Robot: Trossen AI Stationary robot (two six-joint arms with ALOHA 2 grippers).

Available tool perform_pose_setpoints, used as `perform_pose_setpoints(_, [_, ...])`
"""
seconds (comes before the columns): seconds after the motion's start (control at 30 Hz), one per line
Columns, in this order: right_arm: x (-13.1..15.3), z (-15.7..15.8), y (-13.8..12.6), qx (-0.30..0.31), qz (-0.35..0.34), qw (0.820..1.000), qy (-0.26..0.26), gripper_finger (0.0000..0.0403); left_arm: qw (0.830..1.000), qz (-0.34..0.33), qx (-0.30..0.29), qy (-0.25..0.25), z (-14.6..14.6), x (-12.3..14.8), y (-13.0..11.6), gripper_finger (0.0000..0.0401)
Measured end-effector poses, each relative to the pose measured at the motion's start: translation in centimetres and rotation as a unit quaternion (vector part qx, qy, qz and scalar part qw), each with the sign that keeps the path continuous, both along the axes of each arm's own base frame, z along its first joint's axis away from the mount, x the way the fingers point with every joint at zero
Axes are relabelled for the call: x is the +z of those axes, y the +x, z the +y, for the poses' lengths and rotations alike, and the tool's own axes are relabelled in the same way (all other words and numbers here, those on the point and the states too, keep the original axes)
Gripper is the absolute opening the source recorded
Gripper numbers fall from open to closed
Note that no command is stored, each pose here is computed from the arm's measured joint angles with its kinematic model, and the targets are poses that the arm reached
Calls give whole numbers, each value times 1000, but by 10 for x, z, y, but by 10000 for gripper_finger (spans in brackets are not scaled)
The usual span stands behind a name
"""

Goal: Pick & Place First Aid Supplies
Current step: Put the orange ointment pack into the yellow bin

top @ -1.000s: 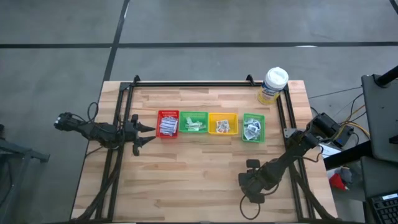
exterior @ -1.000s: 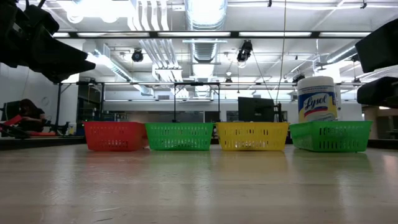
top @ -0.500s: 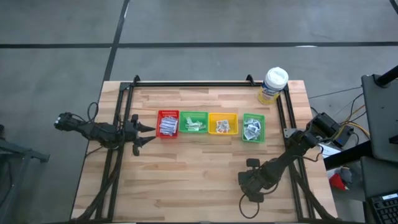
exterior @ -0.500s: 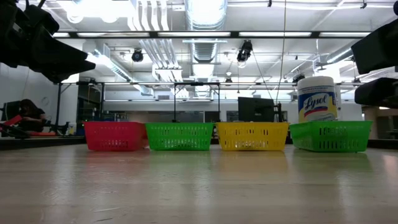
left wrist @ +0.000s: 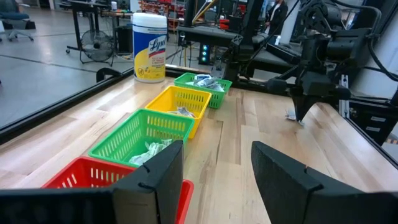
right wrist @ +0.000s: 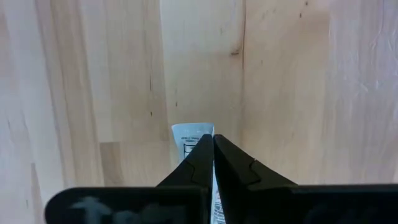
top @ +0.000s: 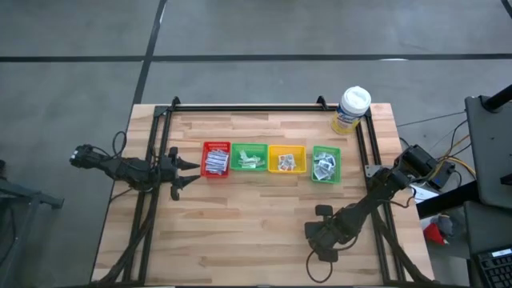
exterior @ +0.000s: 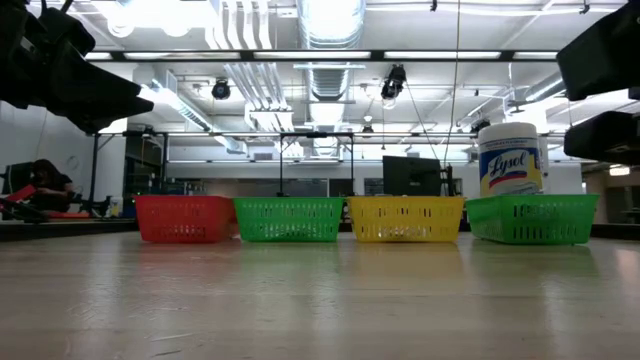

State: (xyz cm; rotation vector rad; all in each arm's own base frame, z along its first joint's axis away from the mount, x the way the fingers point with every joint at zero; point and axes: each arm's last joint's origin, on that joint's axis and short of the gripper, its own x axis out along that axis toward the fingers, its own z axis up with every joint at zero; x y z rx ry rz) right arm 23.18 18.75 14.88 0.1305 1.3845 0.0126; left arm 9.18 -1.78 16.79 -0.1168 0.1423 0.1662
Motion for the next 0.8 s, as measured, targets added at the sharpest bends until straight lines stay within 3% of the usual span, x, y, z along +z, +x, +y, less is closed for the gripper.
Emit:
perform_pose_setpoints(0.33, [5, 1, 4, -6, -25, 1000, -15, 8, 1000, 0, 0, 0, 0, 0, 0, 188])
perform_pose_setpoints(0.8, [38, -3, 42, 38, -124, 992, -14, 8, 1000, 0, 0, 0, 0, 0, 0, 188])
